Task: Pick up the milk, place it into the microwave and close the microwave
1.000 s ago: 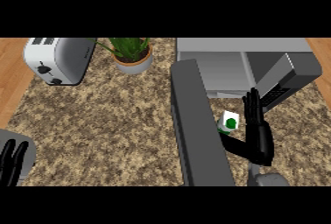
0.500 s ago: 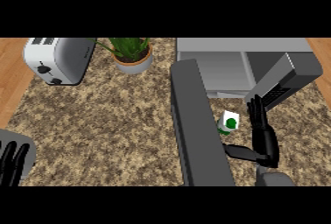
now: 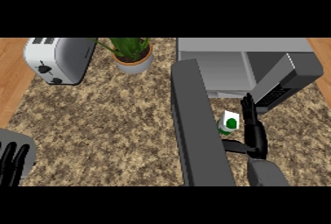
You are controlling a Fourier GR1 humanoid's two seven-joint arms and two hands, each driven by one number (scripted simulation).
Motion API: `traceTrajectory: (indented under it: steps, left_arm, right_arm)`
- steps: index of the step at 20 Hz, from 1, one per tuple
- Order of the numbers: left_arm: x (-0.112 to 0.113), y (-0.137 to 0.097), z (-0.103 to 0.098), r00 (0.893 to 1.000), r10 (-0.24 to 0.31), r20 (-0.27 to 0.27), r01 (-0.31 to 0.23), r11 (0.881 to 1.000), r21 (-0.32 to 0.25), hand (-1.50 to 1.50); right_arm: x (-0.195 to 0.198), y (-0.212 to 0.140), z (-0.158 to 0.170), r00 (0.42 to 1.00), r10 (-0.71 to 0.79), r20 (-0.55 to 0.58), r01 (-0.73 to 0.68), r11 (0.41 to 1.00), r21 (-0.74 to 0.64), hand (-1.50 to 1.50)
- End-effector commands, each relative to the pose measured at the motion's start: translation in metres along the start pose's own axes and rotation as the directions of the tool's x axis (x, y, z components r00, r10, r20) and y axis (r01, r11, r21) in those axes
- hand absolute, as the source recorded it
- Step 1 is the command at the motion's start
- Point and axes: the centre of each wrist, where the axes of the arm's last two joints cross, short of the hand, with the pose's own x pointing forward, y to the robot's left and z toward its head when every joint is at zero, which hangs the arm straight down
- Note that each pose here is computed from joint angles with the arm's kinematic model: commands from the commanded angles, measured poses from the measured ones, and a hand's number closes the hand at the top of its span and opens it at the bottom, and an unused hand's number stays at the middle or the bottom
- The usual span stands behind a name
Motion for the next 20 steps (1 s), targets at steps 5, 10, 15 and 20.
traceTrajectory:
  steps: [5, 10, 15, 20]
  left_arm:
    - [0.005, -0.007, 0.001, 1.0, -0.005, 0.014, 0.005, 1.0, -0.001, -1.5]
    - [0.027, 0.001, 0.01, 1.0, -0.009, -0.005, 0.009, 1.0, -0.011, -1.5]
    - [0.003, 0.003, -0.002, 1.0, 0.004, -0.002, -0.004, 1.0, -0.026, -1.5]
    - [0.003, 0.006, 0.003, 1.0, 0.014, 0.0, -0.014, 1.0, -0.003, -1.5]
  right_arm:
    - [-0.026, -0.007, -0.008, 0.989, 0.131, -0.062, -0.137, 0.984, -0.11, -1.5]
    - [-0.042, -0.035, 0.003, 0.983, 0.165, -0.081, -0.174, 0.976, -0.129, -1.5]
    - [-0.051, -0.051, 0.02, 0.995, -0.051, -0.087, 0.052, 0.999, 0.011, -1.5]
    - [-0.05, -0.025, 0.012, 0.967, -0.24, -0.088, 0.254, 0.937, 0.238, -1.5]
